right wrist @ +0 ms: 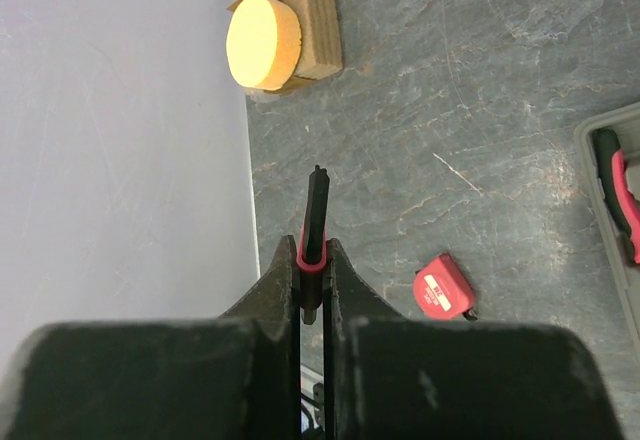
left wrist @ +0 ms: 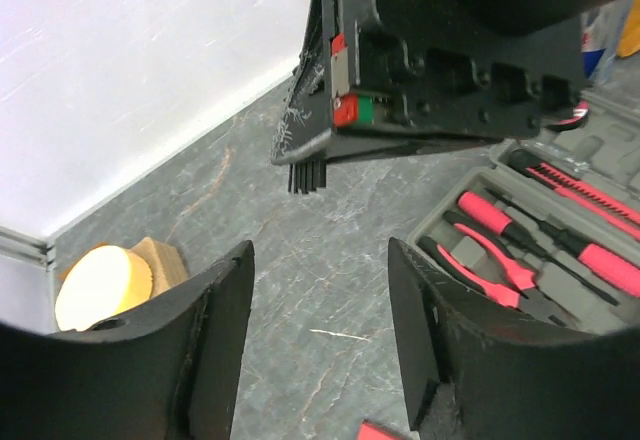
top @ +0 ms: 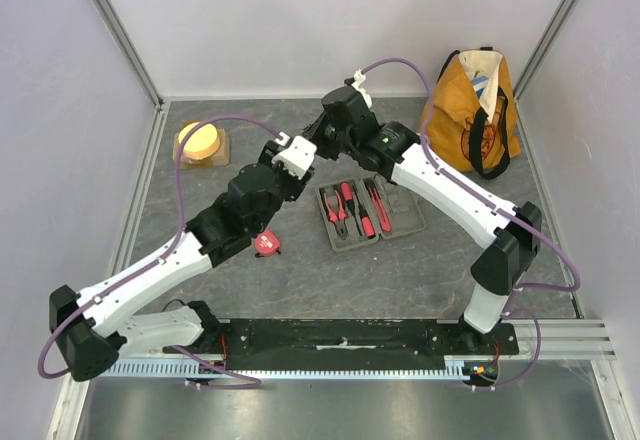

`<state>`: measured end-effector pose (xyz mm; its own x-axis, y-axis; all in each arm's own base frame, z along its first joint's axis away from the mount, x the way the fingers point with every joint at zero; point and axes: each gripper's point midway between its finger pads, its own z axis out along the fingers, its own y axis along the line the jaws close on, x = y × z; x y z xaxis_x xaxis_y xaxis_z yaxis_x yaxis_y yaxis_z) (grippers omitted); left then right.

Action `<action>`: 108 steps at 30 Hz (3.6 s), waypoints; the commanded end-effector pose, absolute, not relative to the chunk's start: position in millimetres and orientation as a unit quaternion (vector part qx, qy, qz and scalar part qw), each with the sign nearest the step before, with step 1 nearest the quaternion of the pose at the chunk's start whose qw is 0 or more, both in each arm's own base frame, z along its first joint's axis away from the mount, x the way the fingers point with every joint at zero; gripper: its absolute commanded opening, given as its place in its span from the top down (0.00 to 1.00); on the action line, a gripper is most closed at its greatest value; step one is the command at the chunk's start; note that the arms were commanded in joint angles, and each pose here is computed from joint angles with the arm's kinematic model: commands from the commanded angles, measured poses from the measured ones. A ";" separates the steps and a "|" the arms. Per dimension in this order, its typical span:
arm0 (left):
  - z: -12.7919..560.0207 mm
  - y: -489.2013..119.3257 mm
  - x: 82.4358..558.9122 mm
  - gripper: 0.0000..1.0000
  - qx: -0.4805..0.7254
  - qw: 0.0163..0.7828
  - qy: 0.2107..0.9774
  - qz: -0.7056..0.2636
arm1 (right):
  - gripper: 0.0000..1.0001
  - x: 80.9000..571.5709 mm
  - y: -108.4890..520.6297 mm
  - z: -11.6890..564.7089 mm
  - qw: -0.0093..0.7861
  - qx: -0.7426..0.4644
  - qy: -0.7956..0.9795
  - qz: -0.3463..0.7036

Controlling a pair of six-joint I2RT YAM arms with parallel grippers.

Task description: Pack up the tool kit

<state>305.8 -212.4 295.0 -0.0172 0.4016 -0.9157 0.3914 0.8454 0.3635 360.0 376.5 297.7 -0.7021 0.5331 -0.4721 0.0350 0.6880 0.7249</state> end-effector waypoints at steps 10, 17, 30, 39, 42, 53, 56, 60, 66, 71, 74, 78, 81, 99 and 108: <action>313.0 -188.7 253.6 0.36 0.140 0.619 0.759 -0.146 | 1.00 360.6 348.1 316.9 0.373 0.069 0.815 0.438; 308.0 -191.9 233.4 0.34 0.053 0.571 0.785 -0.236 | 1.00 307.4 334.2 300.2 0.357 -0.149 0.801 0.456; 192.9 -221.2 258.7 0.29 -0.003 0.311 0.894 -0.321 | 1.00 293.8 241.8 253.0 0.347 -0.118 0.841 0.397; 104.0 -271.0 268.8 0.32 0.012 0.153 0.923 -0.354 | 1.00 303.2 182.5 220.4 0.365 -0.027 0.885 0.286; 83.6 -268.7 278.4 0.37 -0.005 0.141 0.936 -0.321 | 1.00 300.9 178.0 213.6 0.361 -0.018 0.889 0.280; 52.3 -274.0 304.2 0.55 -0.066 0.143 0.942 -0.297 | 1.00 297.2 175.6 191.4 0.338 -0.009 0.902 0.269; 50.4 -275.6 311.3 0.55 -0.076 0.149 0.941 -0.294 | 1.00 297.6 175.8 187.1 0.332 -0.007 0.904 0.268; 50.1 -278.9 322.1 0.55 -0.085 0.161 0.939 -0.292 | 1.00 297.3 176.0 182.4 0.328 -0.010 0.906 0.268; 36.9 -274.6 328.0 0.60 -0.093 0.148 0.950 -0.258 | 1.00 295.4 175.7 171.2 0.316 -0.014 0.911 0.264; 22.2 -262.8 325.6 0.74 -0.084 0.138 0.962 -0.222 | 1.00 296.0 173.0 163.5 0.310 -0.011 0.915 0.257; 14.1 -254.0 323.6 0.80 -0.080 0.128 0.968 -0.199 | 1.00 296.9 173.1 159.7 0.306 -0.013 0.917 0.254; 11.3 -231.2 323.7 0.85 -0.084 0.121 0.974 -0.175 | 1.00 297.7 172.2 146.1 0.293 -0.017 0.924 0.247; 14.7 -207.0 327.3 0.86 -0.079 0.129 0.976 -0.155 | 1.00 296.3 179.6 132.7 0.272 -0.032 0.926 0.259; 29.0 -178.8 326.1 0.86 0.051 0.080 0.986 -0.134 | 1.00 329.2 207.9 79.1 0.194 -0.125 0.937 0.261; 25.7 -181.7 330.9 0.86 0.059 0.074 0.985 -0.145 | 1.00 338.6 208.2 58.8 0.173 -0.154 0.941 0.245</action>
